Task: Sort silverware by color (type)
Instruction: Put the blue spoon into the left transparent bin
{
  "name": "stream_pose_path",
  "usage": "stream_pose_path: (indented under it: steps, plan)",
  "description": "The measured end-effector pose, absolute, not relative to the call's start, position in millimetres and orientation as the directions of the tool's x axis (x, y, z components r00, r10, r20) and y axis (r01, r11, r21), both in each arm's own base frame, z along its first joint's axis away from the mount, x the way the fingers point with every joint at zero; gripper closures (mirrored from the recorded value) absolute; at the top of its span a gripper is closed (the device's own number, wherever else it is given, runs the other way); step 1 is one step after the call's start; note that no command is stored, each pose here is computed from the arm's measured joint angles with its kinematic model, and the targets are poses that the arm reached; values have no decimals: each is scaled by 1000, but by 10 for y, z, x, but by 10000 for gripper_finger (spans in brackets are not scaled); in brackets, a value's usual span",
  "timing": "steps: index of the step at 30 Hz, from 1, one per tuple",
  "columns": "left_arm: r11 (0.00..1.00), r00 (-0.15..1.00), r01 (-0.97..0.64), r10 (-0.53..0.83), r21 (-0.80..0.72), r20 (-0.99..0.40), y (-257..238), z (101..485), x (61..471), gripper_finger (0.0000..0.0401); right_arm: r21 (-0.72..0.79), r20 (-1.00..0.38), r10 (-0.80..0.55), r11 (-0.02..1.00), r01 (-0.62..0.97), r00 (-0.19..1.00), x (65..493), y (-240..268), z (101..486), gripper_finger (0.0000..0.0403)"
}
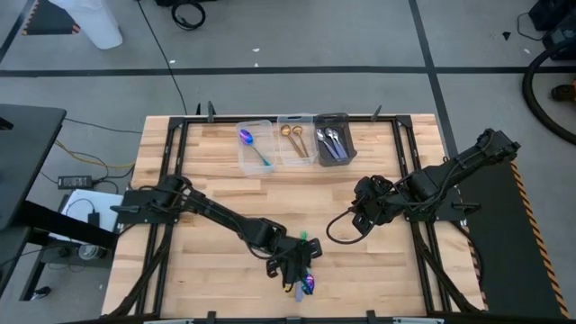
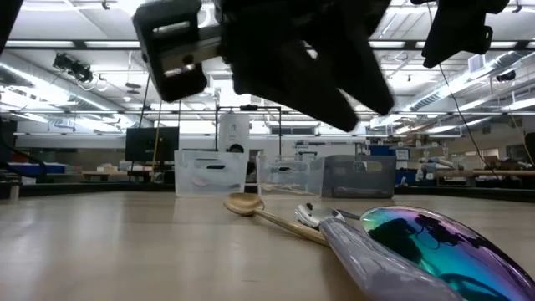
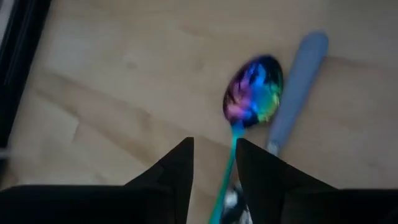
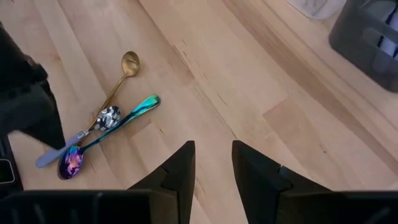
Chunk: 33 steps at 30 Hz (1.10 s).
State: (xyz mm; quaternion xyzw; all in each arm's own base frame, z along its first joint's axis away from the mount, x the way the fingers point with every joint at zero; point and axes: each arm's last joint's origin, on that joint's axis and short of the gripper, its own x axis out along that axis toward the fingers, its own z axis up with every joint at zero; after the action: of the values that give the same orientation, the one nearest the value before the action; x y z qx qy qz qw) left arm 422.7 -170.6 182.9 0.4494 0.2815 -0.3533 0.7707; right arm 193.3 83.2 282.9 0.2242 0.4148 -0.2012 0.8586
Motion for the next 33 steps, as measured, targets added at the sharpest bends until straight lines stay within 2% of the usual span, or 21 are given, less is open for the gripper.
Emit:
stream_pose_path:
  steps: [8, 20, 33]
  plan:
    - [159, 544, 838, -334, 523, -770, -1633, 1587, 4313, 273, 216, -801, -163, 818, 533, 576, 1933, 831, 2829, 286]
    - [186, 562, 826, -329, 531, -759, -1507, 1522, 4398, 273, 204, -795, -177, 822, 531, 579, 1934, 827, 2831, 286]
    - [159, 527, 849, -330, 504, -783, -1489, 1369, 4413, 284, 204, -795, -177, 823, 531, 580, 1935, 827, 2830, 286]
